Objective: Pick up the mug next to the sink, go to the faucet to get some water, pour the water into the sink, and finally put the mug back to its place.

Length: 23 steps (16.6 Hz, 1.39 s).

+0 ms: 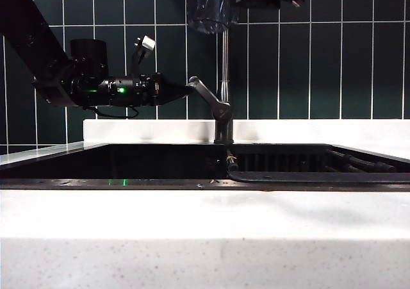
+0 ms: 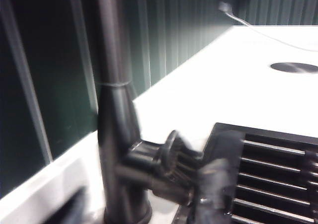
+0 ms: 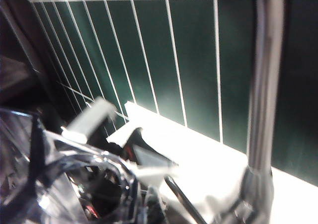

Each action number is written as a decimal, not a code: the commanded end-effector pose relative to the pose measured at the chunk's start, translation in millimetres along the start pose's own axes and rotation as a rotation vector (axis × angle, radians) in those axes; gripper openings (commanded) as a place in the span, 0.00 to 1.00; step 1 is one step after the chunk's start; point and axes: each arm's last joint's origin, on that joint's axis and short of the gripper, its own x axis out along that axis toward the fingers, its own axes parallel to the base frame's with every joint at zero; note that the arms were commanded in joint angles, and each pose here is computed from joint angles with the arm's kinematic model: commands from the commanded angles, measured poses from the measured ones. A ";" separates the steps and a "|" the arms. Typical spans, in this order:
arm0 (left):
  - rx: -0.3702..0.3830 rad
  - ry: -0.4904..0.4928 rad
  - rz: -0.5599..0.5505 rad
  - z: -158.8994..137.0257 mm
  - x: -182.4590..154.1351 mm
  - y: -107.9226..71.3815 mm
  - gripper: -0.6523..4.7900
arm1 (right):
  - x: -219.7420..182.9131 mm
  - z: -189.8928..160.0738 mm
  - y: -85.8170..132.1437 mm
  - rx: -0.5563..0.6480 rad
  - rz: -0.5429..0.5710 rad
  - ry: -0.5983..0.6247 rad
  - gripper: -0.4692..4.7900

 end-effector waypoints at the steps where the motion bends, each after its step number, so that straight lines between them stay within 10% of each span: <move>1: 0.009 -0.007 -0.007 1.5 0.8 -0.7 0.49 | -3.1 16.2 4.1 -0.023 0.022 -0.055 0.08; 15: -0.030 -0.026 -0.124 7.7 32.3 -2.8 0.37 | -2.7 18.1 4.1 -0.018 0.018 -0.014 0.08; 17: -0.026 -0.031 -0.108 9.5 35.2 -2.7 0.19 | -2.7 18.0 4.1 -0.018 0.017 -0.013 0.08; 23: -0.048 -0.017 -0.106 7.0 33.9 -1.8 0.11 | -2.6 17.7 4.4 -0.020 0.018 -0.010 0.08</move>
